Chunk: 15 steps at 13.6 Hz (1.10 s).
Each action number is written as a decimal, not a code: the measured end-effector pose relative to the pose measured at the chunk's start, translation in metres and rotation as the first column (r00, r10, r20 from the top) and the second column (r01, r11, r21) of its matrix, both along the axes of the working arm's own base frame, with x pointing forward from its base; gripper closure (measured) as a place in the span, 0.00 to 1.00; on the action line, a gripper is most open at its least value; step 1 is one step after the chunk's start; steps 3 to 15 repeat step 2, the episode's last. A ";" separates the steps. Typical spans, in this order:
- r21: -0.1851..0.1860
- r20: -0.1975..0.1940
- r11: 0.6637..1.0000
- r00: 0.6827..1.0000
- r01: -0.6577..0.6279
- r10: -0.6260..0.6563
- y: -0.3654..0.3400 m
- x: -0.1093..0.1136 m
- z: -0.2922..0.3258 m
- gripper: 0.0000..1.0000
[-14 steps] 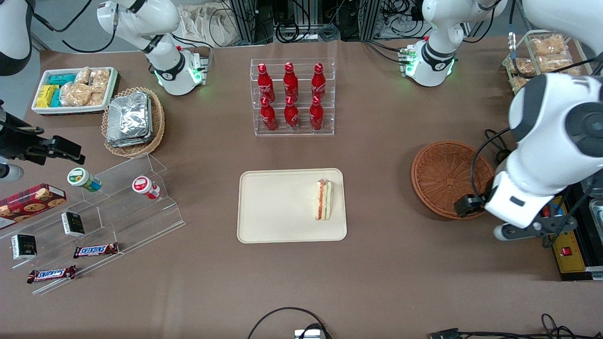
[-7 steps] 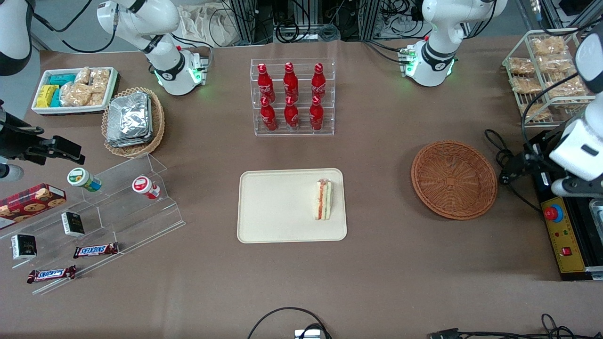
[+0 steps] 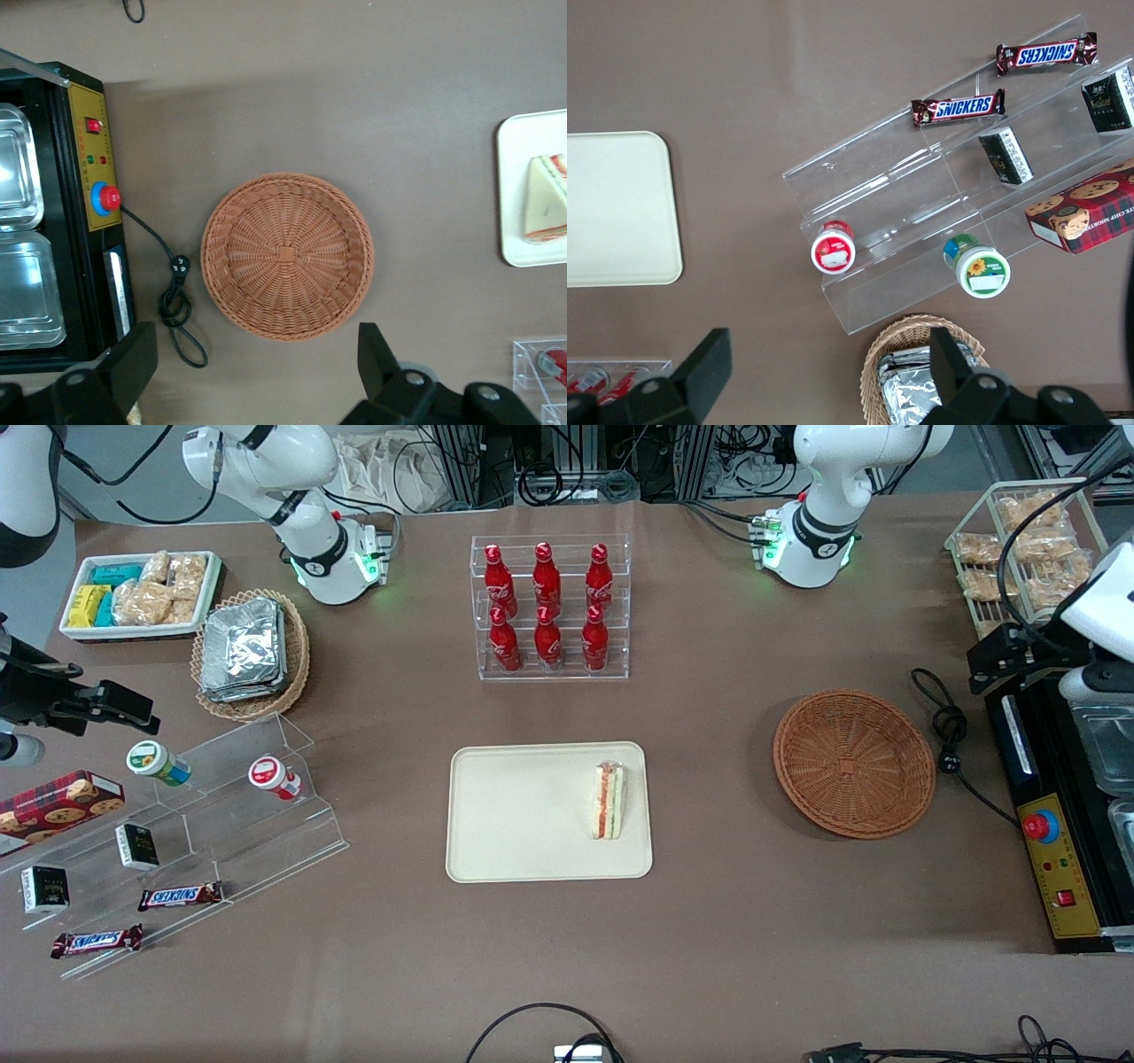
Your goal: Place sandwich from basket to tray
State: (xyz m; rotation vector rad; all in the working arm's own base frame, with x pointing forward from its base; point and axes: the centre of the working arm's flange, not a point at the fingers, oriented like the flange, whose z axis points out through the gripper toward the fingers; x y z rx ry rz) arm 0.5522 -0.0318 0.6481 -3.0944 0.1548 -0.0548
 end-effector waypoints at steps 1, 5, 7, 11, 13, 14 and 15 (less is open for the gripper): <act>-0.009 -0.002 1.000 1.000 0.000 0.000 -0.001 -0.001 0.000 0.00; -0.013 -0.005 1.000 1.000 -0.002 0.002 0.000 -0.001 -0.001 0.00; -0.013 -0.005 1.000 1.000 -0.002 0.002 0.000 -0.001 -0.001 0.00; -0.013 -0.005 1.000 1.000 -0.002 0.002 0.000 -0.001 -0.001 0.00; -0.013 -0.005 1.000 1.000 -0.002 0.002 0.000 -0.001 -0.001 0.00; -0.013 -0.005 1.000 1.000 -0.002 0.002 0.000 -0.001 -0.001 0.00; -0.013 -0.005 1.000 1.000 -0.002 0.002 0.000 -0.001 -0.001 0.00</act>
